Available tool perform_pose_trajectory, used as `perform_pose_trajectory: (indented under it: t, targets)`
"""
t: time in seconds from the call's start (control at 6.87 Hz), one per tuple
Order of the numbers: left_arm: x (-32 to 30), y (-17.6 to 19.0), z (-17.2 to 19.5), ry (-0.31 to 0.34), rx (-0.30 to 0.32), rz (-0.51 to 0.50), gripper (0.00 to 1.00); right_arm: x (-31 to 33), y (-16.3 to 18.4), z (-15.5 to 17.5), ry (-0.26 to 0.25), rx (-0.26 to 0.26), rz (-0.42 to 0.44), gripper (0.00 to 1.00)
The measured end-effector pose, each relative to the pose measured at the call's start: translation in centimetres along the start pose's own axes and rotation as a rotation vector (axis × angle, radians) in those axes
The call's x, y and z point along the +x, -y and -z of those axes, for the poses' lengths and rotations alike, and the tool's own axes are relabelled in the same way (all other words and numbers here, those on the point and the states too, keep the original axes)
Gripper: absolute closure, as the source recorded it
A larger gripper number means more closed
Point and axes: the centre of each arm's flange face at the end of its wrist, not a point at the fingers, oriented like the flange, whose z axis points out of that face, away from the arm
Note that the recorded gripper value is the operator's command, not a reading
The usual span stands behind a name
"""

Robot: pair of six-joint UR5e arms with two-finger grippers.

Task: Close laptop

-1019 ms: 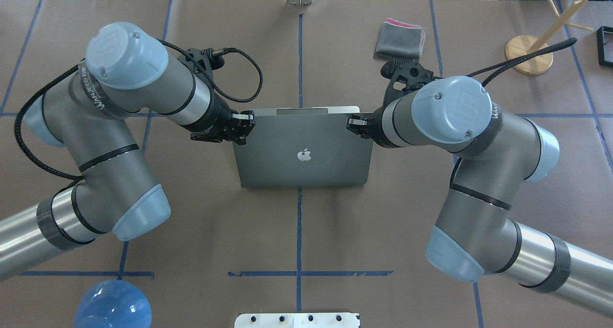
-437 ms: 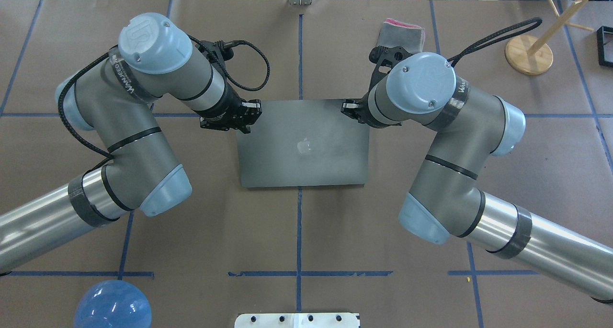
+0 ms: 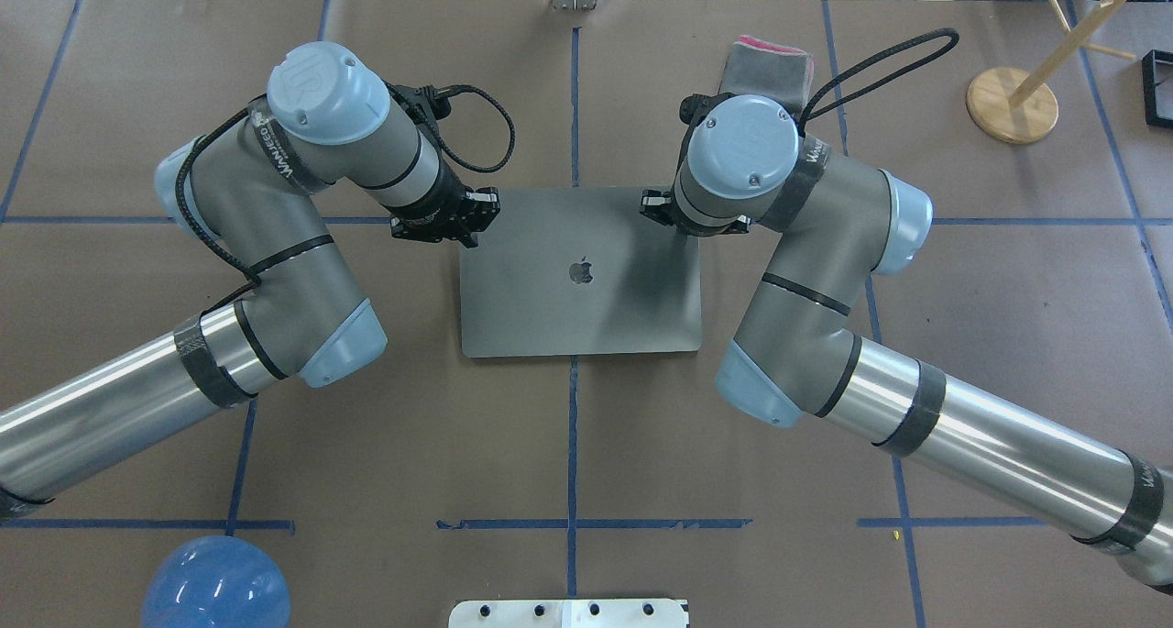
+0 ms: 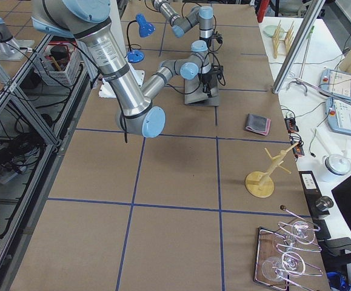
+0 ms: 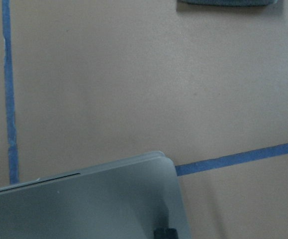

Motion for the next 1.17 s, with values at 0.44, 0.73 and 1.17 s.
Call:
perform_pose_trajectory:
  t: [0.44,0.73,1.17]
  targets:
    - [1.1,2.2,-5.2,0.047,0.022,0.009,1.00,-1.2,0.9,-4.0,-0.018,-0.028,0.000,0.98]
    - [1.7,3.0,-4.7,0.036,0.031,0.011,0.67,-1.7,3.0,-1.0,0.054,-0.110,-0.023,0.34]
    - [0.2,4.8,-3.2,0.033,0.012,0.030,0.00,0.4,5.4,1.4,0.049,-0.138,-0.028,0.00]
